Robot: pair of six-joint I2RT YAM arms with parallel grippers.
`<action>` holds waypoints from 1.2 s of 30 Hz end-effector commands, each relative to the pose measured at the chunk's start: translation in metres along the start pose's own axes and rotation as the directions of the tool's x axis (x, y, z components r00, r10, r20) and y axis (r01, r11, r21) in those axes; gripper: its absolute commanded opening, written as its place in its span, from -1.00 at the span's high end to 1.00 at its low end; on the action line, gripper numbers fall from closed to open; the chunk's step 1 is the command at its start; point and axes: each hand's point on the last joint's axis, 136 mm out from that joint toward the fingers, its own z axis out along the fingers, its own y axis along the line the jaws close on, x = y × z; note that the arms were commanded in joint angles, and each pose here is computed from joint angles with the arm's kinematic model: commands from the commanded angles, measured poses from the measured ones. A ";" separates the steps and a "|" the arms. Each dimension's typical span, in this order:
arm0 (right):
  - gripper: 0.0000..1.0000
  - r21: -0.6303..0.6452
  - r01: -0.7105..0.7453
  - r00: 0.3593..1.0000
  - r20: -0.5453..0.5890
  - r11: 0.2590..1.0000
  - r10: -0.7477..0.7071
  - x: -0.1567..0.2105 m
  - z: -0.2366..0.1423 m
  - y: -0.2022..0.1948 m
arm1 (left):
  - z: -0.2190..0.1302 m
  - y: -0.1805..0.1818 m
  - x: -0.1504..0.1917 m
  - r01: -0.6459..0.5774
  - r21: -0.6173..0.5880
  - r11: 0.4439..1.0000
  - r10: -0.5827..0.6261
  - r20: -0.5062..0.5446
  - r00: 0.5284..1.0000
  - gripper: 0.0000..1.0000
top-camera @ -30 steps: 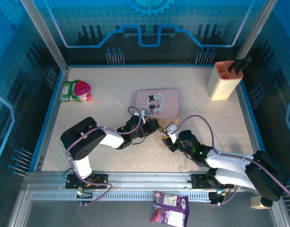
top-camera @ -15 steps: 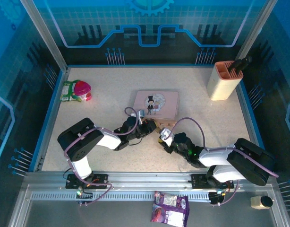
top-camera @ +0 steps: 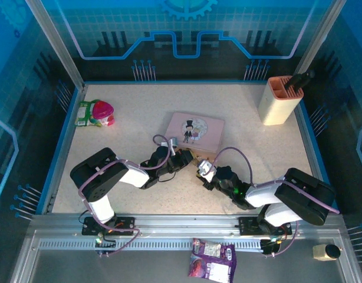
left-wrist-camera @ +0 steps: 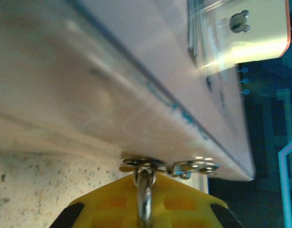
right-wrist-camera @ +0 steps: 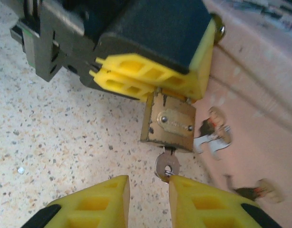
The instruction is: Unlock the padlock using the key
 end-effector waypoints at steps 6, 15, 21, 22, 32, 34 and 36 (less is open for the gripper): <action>0.52 0.020 0.016 0.999 0.047 1.000 -0.016 -0.014 0.006 0.000 | -0.002 -0.042 -0.017 0.025 0.164 0.986 -0.035 0.056 0.998 1.00; 0.54 0.027 0.016 0.999 0.049 0.999 -0.018 -0.014 0.007 -0.001 | 0.002 -0.042 -0.013 0.025 0.159 0.987 -0.032 0.042 0.999 1.00; 0.47 0.030 0.015 0.999 0.046 0.999 -0.016 -0.016 0.008 -0.001 | 0.006 -0.040 -0.004 0.031 0.145 0.989 -0.036 0.027 0.999 1.00; 0.46 0.029 0.016 0.999 0.044 0.999 -0.017 -0.016 0.008 0.000 | 0.007 -0.041 -0.003 0.031 0.147 0.989 -0.035 0.025 0.999 1.00; 0.55 0.024 0.027 1.000 0.006 0.999 -0.028 -0.011 0.013 0.002 | 0.004 -0.043 -0.001 0.031 0.152 0.988 -0.036 0.026 0.999 1.00; 0.54 0.034 0.027 1.000 -0.002 0.999 -0.027 -0.009 0.013 0.000 | 0.003 -0.043 -0.001 0.030 0.153 0.988 -0.034 0.025 0.999 1.00; 0.54 0.037 0.028 1.000 -0.008 0.999 -0.028 -0.008 0.014 0.000 | 0.003 -0.045 -0.001 0.029 0.159 0.987 -0.034 0.025 0.999 1.00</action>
